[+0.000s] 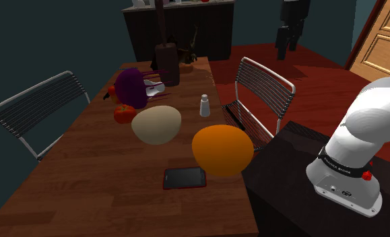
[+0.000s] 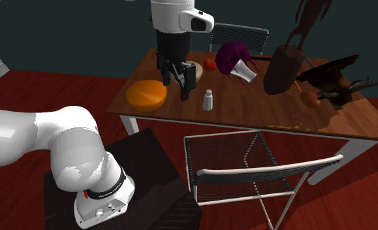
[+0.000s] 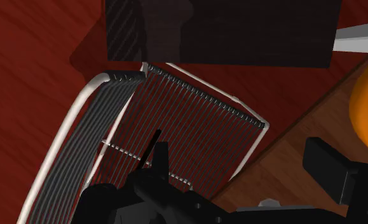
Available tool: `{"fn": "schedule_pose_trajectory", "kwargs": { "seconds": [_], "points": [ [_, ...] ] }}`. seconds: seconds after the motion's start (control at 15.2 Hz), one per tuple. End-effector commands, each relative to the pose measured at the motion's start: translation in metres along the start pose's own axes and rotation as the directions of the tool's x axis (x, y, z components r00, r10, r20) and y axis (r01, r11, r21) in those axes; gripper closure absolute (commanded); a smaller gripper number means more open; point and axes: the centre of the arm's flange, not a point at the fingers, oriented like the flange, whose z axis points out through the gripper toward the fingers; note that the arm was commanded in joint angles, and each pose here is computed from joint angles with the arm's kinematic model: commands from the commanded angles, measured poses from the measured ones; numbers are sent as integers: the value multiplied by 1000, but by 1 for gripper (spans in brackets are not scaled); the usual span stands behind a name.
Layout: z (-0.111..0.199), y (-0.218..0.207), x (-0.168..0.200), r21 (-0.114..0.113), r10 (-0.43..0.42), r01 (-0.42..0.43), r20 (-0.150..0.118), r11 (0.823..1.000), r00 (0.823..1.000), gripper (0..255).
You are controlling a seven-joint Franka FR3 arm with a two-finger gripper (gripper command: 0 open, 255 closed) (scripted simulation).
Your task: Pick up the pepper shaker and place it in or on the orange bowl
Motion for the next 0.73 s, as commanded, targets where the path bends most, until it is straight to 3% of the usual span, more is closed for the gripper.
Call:
{"fn": "schedule_pose_trajectory", "kwargs": {
  "seconds": [0.0, 0.66],
  "points": [
    [0, 0, 0, 0, 0, 0, 0, 1000, 1000, 0],
    [59, -50, 100, 52, 99, -98, -16, 994, 995, 0]
  ]
}}
